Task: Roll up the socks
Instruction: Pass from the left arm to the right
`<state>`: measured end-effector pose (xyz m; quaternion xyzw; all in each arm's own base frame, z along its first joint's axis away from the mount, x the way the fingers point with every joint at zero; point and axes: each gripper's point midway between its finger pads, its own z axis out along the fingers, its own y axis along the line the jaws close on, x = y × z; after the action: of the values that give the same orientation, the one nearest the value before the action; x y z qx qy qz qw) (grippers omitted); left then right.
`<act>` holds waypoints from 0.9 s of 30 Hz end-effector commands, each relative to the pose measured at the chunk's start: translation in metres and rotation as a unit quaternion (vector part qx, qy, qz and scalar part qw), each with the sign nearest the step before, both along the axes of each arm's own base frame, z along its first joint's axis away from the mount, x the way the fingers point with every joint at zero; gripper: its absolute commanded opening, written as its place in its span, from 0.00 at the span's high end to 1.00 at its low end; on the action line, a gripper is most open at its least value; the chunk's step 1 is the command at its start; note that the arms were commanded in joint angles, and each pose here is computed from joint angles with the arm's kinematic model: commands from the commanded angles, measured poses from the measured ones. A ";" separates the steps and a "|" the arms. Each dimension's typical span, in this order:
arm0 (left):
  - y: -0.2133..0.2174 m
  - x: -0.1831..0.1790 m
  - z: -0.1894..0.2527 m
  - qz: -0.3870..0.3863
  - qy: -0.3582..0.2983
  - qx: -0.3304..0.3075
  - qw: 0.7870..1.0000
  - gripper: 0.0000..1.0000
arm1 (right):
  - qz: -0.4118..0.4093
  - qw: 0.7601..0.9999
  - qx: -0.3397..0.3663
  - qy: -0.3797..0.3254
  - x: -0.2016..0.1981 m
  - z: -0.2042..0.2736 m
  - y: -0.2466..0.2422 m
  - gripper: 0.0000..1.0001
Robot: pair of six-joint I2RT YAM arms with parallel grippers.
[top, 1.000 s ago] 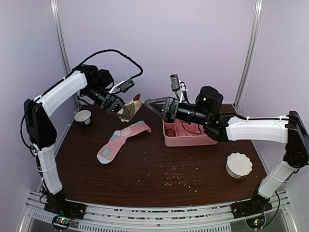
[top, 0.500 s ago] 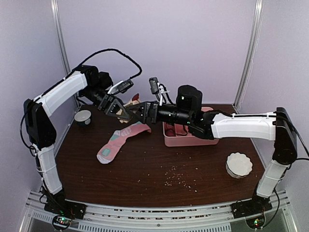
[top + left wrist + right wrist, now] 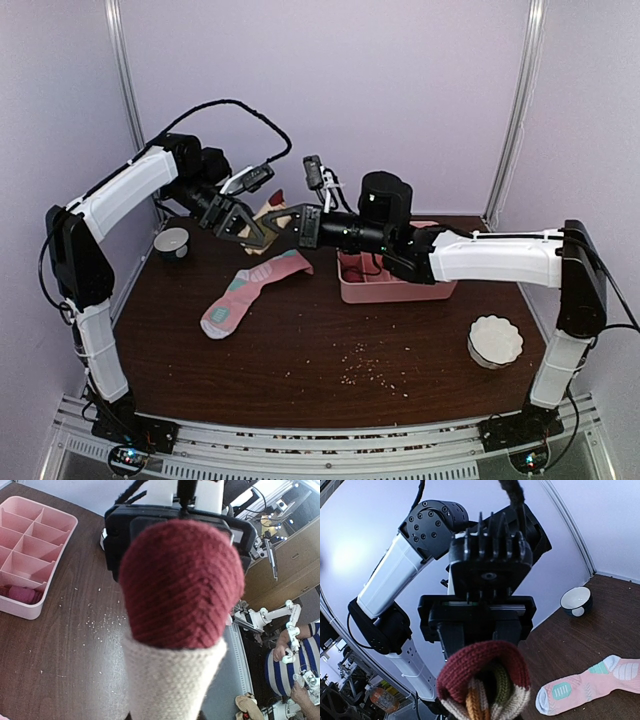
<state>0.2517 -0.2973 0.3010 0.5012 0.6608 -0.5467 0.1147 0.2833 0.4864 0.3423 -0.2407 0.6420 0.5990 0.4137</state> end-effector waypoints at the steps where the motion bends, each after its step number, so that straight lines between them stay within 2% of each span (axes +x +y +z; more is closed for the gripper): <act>1: 0.003 -0.004 0.004 0.002 -0.031 0.014 0.999 0.67 | -0.012 1.000 -0.005 0.000 0.010 0.000 -0.014 1.00; 2: 0.004 0.001 0.000 0.009 -0.036 0.026 0.999 0.54 | -0.019 1.000 -0.013 0.002 0.016 -0.002 -0.019 1.00; 4: 0.010 0.014 -0.016 0.034 -0.051 0.068 0.996 0.06 | -0.058 0.997 -0.045 0.005 0.041 -0.013 -0.039 1.00; 5: 0.016 0.025 -0.029 0.053 -0.064 0.105 0.991 0.03 | -0.086 0.994 -0.072 0.001 0.054 -0.018 -0.052 1.00; 7: 0.036 0.051 -0.058 0.104 -0.108 0.197 0.969 0.02 | -0.164 0.976 -0.143 -0.002 0.091 -0.038 -0.087 1.00; 10: 0.080 0.086 -0.084 0.182 -0.192 0.314 0.912 0.02 | -0.276 0.929 -0.247 -0.005 0.146 -0.064 -0.145 1.00; 14: 0.137 0.117 -0.077 0.301 -0.261 0.359 0.844 0.02 | -0.347 0.867 -0.357 0.014 0.199 -0.106 -0.201 1.00; 17: 0.182 0.127 -0.079 0.370 -0.268 0.392 0.799 0.02 | -0.348 0.852 -0.391 0.020 0.223 -0.126 -0.210 1.00; 18: 0.195 0.128 -0.082 0.384 -0.261 0.394 0.793 0.02 | -0.347 0.847 -0.402 0.023 0.230 -0.135 -0.211 1.00; 19: 0.202 0.126 -0.086 0.389 -0.248 0.389 0.797 0.02 | -0.348 0.843 -0.409 0.024 0.237 -0.138 -0.211 1.00; 24: 0.223 0.116 -0.104 0.394 -0.152 0.336 0.842 0.02 | -0.342 0.832 -0.434 0.045 0.260 -0.165 -0.214 1.00; 27: 0.232 0.113 -0.109 0.396 -0.159 0.338 0.839 0.02 | -0.341 0.827 -0.443 0.053 0.267 -0.177 -0.217 1.00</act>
<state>0.3655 -0.0621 0.1952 0.2809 0.9273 -0.0801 0.2340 0.5437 0.2832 0.1625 -0.1301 0.8943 0.1098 0.4138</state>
